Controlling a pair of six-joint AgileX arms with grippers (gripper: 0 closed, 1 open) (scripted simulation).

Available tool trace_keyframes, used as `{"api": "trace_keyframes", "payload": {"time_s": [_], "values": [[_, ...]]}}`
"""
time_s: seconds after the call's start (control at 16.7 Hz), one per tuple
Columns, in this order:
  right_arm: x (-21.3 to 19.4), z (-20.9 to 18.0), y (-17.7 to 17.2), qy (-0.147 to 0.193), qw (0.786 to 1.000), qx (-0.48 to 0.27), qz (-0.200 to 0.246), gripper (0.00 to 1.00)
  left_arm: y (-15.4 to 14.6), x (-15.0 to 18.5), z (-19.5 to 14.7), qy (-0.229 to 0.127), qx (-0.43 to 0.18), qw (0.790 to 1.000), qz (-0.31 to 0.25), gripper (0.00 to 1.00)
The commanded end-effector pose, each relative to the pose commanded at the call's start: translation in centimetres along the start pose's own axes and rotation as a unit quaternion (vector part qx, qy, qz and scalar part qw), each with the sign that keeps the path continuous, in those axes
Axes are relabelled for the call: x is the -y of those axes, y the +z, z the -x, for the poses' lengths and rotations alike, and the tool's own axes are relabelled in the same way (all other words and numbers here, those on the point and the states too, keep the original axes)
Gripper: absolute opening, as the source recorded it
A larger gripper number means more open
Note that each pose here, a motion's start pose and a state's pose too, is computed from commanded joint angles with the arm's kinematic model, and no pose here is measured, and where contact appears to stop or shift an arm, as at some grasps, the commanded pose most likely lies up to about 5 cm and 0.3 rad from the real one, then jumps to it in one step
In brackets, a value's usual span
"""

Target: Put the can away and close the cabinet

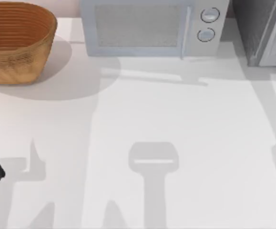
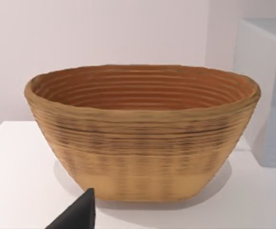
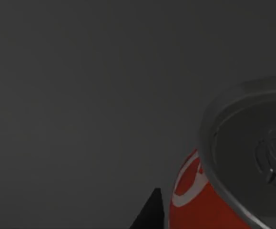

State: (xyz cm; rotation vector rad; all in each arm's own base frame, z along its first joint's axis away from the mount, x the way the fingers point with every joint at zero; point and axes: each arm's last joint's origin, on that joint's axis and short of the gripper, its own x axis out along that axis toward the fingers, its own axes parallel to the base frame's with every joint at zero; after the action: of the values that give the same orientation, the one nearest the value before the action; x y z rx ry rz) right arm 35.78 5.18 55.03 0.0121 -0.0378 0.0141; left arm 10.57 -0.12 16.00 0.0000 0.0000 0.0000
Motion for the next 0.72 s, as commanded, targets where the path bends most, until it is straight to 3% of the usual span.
{"api": "trace_keyframes", "payload": {"time_s": [0.36,0.66,0.72], "values": [[0.7,-4.4,-1.9,-0.007,1.0,-0.016,0.003,0.0,0.0,0.0,0.0,0.0,0.0,1.0,0.0,1.0],[0.8,-4.7,-2.2,-0.008,1.0,-0.019,0.004,0.0,0.0,0.0,0.0,0.0,0.0,1.0,0.0,1.0],[0.8,-4.7,-2.2,-0.008,1.0,-0.019,0.004,0.08,0.0,0.0,0.0,0.0,0.0,1.0,0.0,1.0]]}}
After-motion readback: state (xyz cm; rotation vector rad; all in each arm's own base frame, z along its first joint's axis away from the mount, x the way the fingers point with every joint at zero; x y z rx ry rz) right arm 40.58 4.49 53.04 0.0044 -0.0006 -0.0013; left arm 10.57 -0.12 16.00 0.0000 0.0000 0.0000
